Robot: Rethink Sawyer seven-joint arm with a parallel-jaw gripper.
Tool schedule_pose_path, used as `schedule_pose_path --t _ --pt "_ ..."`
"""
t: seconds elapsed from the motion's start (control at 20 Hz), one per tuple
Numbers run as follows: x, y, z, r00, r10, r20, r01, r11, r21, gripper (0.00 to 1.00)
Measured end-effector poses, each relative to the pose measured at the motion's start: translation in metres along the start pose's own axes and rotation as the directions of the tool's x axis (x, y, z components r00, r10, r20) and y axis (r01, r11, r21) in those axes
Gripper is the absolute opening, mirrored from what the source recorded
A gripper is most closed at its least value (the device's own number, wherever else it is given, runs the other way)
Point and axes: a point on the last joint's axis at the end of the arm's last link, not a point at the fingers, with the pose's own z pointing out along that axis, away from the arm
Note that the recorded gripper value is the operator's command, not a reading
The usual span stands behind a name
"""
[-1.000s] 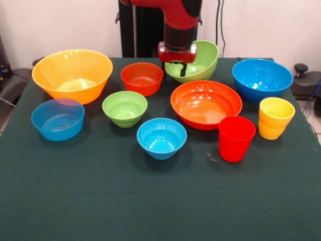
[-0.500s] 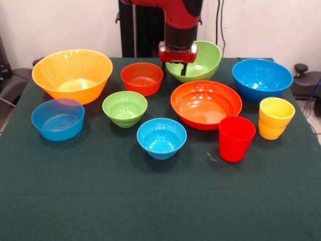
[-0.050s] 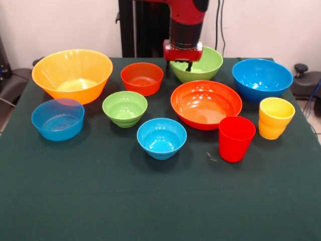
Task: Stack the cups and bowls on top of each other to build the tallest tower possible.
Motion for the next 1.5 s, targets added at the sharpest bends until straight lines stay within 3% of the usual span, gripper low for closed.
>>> schedule_pose_path --t 0.4,1.35,1.4,1.5 --pt "0.002 0.009 0.0 1.0 0.0 0.0 0.0 1.0 0.003 1.0" --pt "0.008 0.006 0.006 0.9995 0.032 -0.003 -0.032 0.9994 0.013 1.0" --pt "0.008 0.006 0.007 0.9995 0.032 -0.004 -0.032 0.9994 0.013 0.0" --pt "0.013 0.007 0.006 0.9994 0.032 -0.014 -0.032 0.9994 0.013 0.0"
